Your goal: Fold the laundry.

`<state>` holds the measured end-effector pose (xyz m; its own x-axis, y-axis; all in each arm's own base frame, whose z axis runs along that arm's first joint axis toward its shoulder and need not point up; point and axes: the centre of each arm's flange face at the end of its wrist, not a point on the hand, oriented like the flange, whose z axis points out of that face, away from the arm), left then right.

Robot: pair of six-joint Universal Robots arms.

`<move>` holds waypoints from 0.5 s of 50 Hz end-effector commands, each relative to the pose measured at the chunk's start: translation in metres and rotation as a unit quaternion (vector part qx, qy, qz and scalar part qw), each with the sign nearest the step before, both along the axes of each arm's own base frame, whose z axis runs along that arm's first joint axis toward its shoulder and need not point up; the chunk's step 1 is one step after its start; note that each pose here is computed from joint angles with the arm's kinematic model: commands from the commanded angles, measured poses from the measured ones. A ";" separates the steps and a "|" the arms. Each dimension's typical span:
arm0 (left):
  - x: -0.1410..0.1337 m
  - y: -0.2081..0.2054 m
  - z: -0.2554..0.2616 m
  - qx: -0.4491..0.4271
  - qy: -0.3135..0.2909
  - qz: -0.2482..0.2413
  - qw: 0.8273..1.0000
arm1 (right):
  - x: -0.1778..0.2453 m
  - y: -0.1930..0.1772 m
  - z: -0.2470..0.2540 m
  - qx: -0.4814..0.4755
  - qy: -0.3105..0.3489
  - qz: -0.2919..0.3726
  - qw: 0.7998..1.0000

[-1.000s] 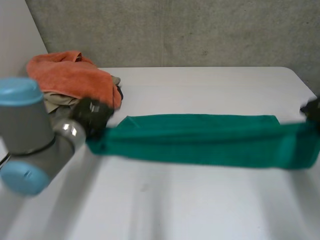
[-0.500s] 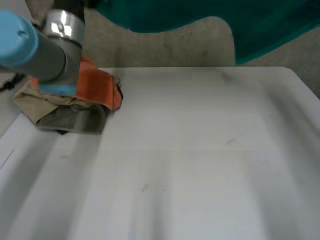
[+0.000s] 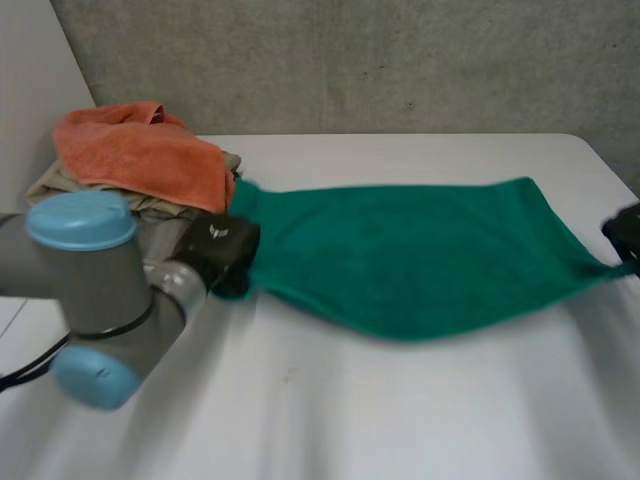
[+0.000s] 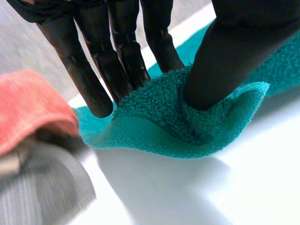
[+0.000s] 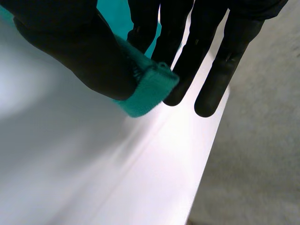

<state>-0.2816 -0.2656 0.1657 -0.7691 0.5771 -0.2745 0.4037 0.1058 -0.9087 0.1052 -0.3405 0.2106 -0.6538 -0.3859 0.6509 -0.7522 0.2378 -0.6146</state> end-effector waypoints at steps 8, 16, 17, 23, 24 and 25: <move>0.043 0.082 0.014 0.073 -0.104 -0.025 0.992 | -0.027 0.069 0.007 0.101 0.102 0.033 0.989; 0.025 0.041 0.015 -0.008 -0.099 -0.028 0.995 | -0.031 0.024 -0.002 0.018 0.036 -0.012 0.999; 0.023 0.035 0.014 -0.016 -0.097 -0.028 0.995 | -0.028 0.019 -0.005 0.012 0.029 -0.010 0.999; 0.001 -0.009 0.004 -0.056 -0.083 -0.021 0.995 | -0.007 -0.021 -0.013 -0.047 -0.006 -0.006 0.999; -0.004 -0.014 0.002 -0.058 -0.082 -0.023 0.995 | -0.005 -0.026 -0.016 -0.050 -0.006 -0.009 0.999; -0.006 -0.019 -0.001 -0.060 -0.081 -0.023 0.995 | -0.004 -0.031 -0.020 -0.051 -0.003 -0.013 0.999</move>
<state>-0.2667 -0.2467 0.1780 -0.6721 0.5882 -0.4498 0.5686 0.0208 -0.8223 0.0868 -0.3373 0.2029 -0.6391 -0.3619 0.6787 -0.7665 0.2274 -0.6006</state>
